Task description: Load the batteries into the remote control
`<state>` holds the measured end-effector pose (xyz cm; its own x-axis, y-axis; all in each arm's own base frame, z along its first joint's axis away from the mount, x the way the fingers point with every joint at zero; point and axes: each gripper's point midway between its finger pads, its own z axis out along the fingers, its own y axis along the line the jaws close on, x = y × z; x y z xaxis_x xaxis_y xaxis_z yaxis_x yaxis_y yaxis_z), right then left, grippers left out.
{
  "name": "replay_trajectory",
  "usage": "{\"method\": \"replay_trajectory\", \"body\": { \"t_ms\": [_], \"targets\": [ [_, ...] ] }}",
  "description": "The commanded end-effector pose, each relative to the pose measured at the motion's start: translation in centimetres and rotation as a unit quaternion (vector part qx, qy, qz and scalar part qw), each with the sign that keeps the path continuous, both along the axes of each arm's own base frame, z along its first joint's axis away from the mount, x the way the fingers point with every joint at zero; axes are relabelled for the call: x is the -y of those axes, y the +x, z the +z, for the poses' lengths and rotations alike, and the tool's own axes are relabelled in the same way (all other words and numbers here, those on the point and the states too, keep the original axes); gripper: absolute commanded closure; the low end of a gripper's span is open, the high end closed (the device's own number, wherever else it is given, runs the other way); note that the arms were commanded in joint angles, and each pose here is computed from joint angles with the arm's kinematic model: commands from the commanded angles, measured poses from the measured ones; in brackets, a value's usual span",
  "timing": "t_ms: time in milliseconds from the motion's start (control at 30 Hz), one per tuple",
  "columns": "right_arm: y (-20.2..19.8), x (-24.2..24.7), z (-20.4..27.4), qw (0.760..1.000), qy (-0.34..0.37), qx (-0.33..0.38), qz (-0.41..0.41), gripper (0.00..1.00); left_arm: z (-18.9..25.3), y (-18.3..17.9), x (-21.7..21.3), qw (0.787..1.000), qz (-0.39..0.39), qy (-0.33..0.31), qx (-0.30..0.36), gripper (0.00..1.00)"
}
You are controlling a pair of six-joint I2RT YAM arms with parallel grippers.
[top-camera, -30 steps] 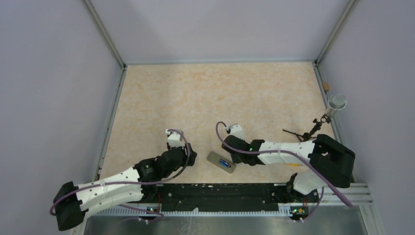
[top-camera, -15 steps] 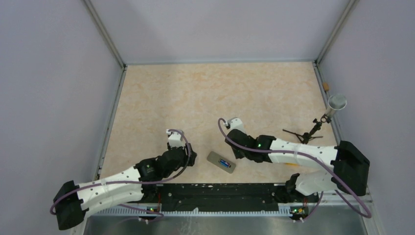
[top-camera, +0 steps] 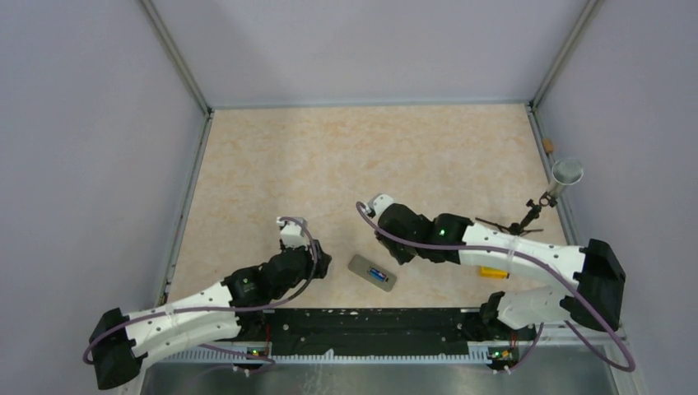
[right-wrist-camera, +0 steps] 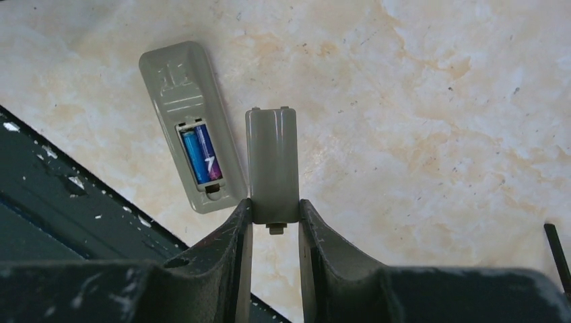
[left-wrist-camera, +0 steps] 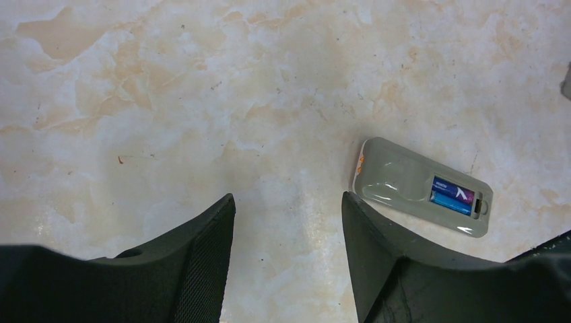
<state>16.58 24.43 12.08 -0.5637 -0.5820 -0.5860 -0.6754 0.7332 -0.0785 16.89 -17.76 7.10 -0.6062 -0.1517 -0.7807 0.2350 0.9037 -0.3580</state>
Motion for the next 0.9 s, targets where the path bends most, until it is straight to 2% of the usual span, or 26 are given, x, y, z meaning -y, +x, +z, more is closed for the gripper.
{"method": "replay_trajectory", "body": {
  "t_ms": [0,167,400,867],
  "targets": [
    [-0.7,-0.3,0.5,0.997,-0.026,-0.019,0.066,0.90,1.7,0.4,0.4,0.999,0.004,-0.029,0.020,0.39],
    [-2.4,-1.0,-1.1,0.990,-0.037,-0.066,0.123,0.90,1.9,0.5,0.2,0.999,0.007,-0.032,0.024,0.39],
    [-3.4,-1.9,-2.0,0.982,-0.037,-0.097,0.158,0.90,1.9,0.5,0.2,0.999,0.009,-0.030,0.023,0.39],
    [-2.9,-3.7,-3.5,0.981,-0.046,-0.105,0.156,0.90,2.2,0.5,0.0,0.999,0.010,-0.038,0.026,0.38]
  ]
}}
